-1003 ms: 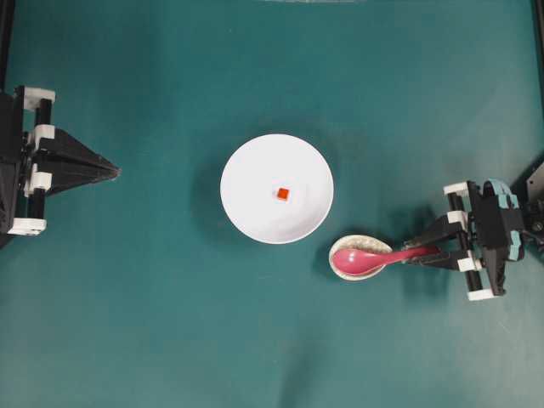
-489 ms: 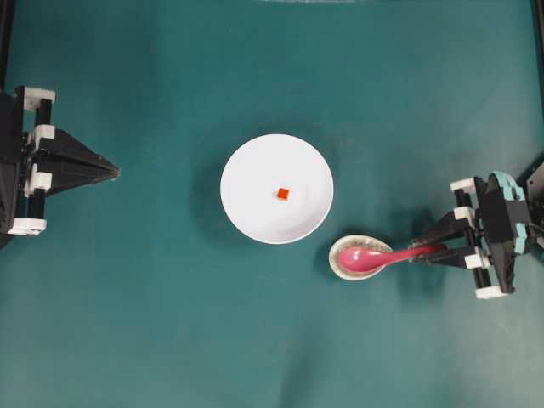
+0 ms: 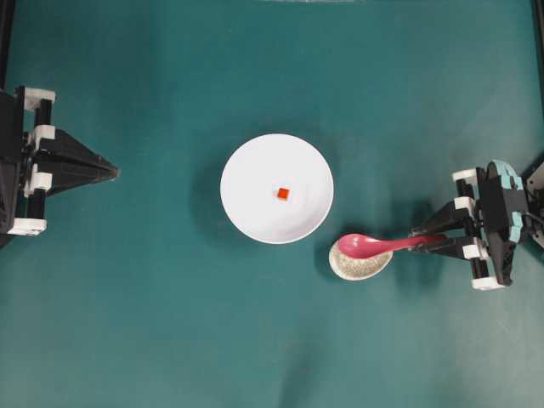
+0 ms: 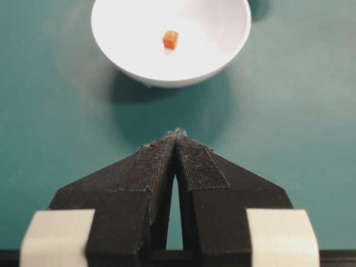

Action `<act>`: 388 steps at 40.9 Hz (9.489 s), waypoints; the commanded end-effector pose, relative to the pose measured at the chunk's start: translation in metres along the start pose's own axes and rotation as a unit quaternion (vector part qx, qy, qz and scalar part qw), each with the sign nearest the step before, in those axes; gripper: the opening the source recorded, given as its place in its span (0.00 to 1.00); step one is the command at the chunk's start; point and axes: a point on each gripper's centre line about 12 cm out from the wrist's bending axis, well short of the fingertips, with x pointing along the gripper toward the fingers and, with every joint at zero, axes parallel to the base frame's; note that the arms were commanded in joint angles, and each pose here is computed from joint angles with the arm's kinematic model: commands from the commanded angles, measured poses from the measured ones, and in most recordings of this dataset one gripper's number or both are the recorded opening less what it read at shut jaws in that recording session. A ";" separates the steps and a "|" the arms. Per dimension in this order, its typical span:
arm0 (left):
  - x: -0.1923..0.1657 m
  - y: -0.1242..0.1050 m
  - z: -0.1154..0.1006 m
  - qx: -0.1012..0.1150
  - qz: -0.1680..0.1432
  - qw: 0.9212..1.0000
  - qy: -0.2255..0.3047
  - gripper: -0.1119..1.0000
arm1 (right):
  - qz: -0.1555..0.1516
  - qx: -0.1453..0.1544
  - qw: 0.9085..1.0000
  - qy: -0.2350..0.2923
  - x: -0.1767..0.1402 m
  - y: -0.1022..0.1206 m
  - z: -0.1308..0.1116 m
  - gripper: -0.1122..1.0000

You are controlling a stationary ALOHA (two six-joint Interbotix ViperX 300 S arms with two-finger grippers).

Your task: Grip the spoon and scoop the red block from the bowl with right arm.

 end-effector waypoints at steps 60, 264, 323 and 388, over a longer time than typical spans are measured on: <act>0.001 0.001 0.004 0.001 0.002 1.000 0.005 0.10 | 0.031 -0.035 0.997 -0.055 -0.017 0.003 -0.004 0.49; 0.000 0.004 0.003 0.004 0.008 1.000 0.009 0.10 | -0.020 0.040 0.999 0.022 -0.025 -0.012 0.112 0.32; -0.004 0.004 0.007 0.004 0.009 1.000 -0.003 0.10 | -0.070 0.083 0.980 0.168 0.011 -0.044 0.193 0.32; -0.006 0.004 0.010 0.002 0.009 1.000 -0.008 0.10 | -0.066 0.103 0.909 0.398 0.092 -0.074 0.215 0.32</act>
